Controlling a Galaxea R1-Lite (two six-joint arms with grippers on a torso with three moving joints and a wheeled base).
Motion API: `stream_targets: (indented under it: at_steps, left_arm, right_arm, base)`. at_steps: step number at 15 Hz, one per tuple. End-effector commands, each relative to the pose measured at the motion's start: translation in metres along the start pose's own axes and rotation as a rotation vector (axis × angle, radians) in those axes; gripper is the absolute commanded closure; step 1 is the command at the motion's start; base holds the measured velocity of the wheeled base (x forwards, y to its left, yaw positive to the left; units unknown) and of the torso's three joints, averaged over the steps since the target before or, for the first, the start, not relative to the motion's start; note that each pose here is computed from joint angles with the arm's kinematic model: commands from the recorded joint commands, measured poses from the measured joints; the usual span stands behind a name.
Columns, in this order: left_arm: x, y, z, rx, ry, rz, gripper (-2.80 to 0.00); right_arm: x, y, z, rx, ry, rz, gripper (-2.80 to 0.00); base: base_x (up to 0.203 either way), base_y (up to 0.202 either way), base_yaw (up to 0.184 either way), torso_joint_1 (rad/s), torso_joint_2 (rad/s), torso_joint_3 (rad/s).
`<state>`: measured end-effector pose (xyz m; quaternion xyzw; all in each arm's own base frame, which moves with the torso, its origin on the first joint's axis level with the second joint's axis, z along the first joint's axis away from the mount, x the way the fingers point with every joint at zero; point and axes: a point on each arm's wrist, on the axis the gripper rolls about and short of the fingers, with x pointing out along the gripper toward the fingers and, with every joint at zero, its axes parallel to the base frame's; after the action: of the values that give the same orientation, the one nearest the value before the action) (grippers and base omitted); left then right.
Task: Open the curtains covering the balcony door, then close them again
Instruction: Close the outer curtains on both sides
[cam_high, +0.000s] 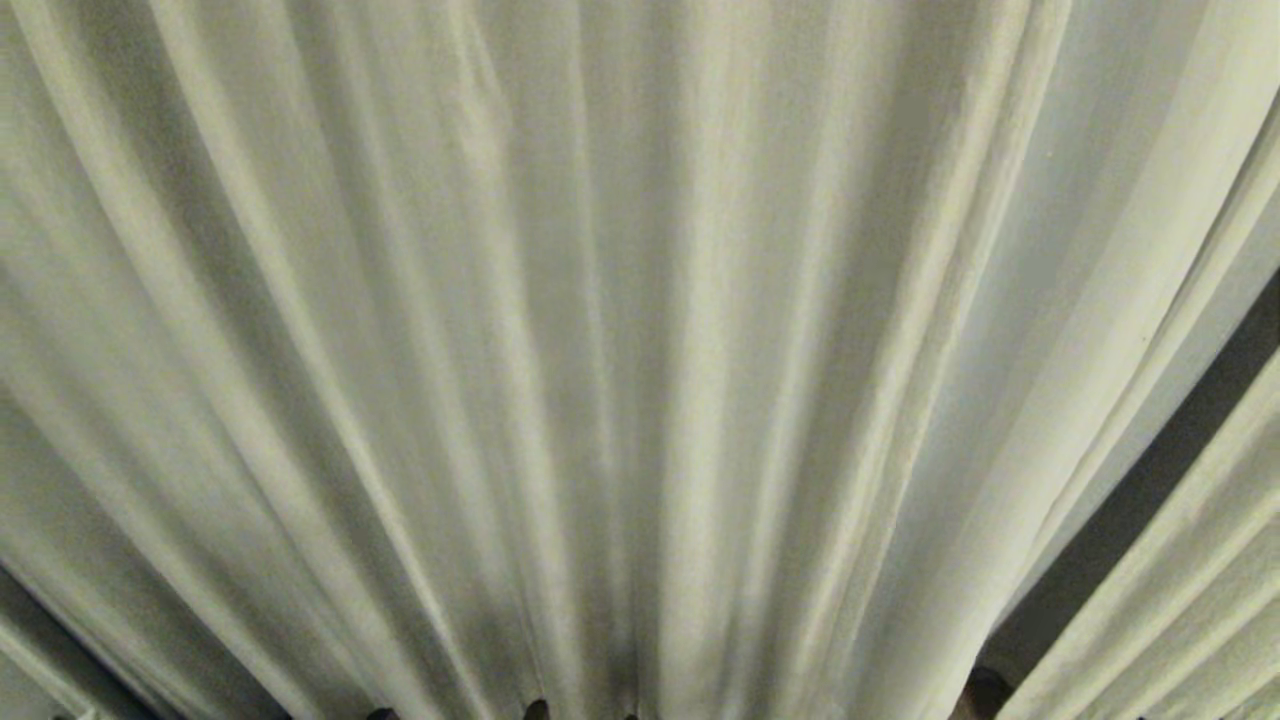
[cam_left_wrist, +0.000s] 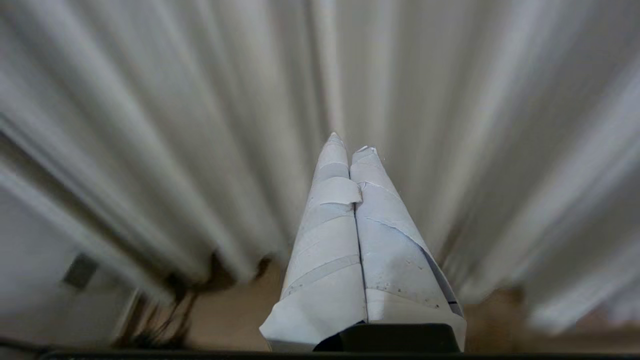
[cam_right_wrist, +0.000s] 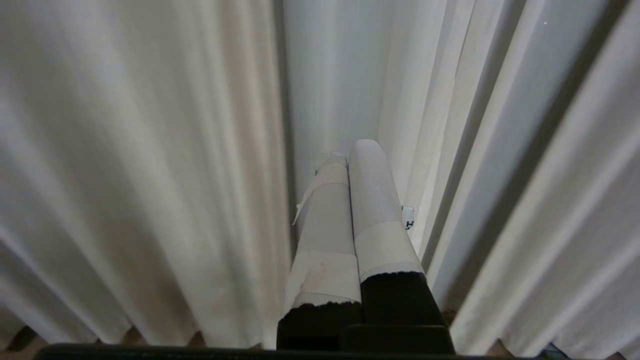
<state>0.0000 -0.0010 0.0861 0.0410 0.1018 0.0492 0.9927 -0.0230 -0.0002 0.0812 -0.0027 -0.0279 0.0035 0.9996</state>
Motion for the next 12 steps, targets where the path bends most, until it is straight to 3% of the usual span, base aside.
stream_targets:
  at_steps: [1,5,6,11,12]
  left_arm:
    - [0.0,0.0,-0.004,0.024,0.035,-0.042,0.0]
    - [-0.001,0.0,-0.007,0.051,0.034,-0.177,0.0]
    - [-0.002,0.0,-0.007,0.046,0.025,-0.173,0.0]
    - [-0.019,0.002,-0.014,0.013,-0.203,-0.104,0.0]
    - [-0.02,0.002,-0.015,0.027,-0.214,-0.109,0.0]
  right_arm:
    - [0.0,0.0,0.0,-0.001,-0.001,0.0,0.0]
    - [0.0,0.0,0.0,-0.001,-0.001,0.0,0.0]
    - [0.0,0.0,0.0,-0.001,-0.001,0.0,0.0]
    - [0.0,0.0,0.0,-0.001,-0.001,0.0,0.0]
    - [0.0,0.0,0.0,-0.001,-0.001,0.0,0.0]
  base:
    - [0.0,0.0,0.0,0.0,0.0,0.0]
    - [0.0,0.0,0.0,0.0,0.0,0.0]
    - [0.0,0.0,0.0,0.0,0.0,0.0]
    - [0.0,0.0,0.0,0.0,0.0,0.0]
    - [0.0,0.0,0.0,0.0,0.0,0.0]
